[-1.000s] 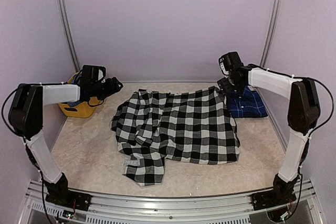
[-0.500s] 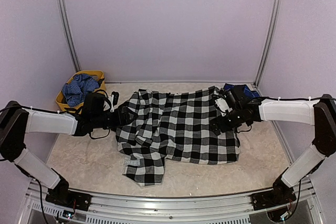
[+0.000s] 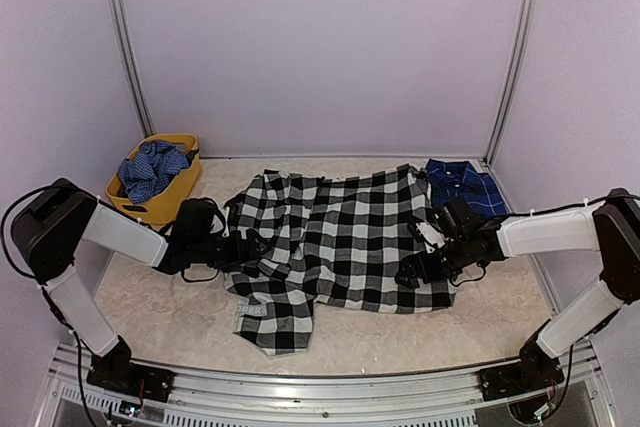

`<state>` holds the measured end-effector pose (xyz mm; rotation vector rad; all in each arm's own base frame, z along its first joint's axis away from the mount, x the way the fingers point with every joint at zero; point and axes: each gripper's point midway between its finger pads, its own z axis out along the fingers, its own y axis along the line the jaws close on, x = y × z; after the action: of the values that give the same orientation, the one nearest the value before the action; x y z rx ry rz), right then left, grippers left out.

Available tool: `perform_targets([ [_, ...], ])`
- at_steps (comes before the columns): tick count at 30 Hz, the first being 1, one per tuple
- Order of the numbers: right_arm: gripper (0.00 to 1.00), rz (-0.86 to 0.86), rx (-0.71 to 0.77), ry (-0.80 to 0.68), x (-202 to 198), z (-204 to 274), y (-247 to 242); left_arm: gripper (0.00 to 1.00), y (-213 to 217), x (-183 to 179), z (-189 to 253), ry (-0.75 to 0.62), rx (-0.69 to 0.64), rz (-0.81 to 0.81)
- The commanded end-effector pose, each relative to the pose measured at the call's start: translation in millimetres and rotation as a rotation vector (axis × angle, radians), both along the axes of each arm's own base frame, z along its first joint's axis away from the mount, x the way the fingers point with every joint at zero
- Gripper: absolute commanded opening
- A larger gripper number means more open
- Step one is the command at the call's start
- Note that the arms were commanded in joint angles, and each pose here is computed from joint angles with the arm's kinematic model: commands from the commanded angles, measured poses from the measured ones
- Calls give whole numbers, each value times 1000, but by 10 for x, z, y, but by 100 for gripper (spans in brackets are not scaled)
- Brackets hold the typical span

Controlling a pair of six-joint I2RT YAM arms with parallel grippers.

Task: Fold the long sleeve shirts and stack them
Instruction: Flatten out the crumpled shirt at the center of the board.

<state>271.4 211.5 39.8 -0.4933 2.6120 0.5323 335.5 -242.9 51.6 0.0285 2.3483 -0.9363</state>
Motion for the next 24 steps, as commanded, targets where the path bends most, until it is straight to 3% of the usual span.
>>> perform_targets([
  [1,94,-43,-3,34,-30,-112,-36,91,109,-23,-224,32,47,28],
  [13,95,-125,-158,69,89,-319,-415,91,681,-401,-583,153,151,143],
  [20,94,-72,-163,78,94,-304,-357,91,875,-512,-381,123,186,196],
  [24,94,-32,-162,32,57,-149,-300,92,823,-516,-116,49,136,191],
])
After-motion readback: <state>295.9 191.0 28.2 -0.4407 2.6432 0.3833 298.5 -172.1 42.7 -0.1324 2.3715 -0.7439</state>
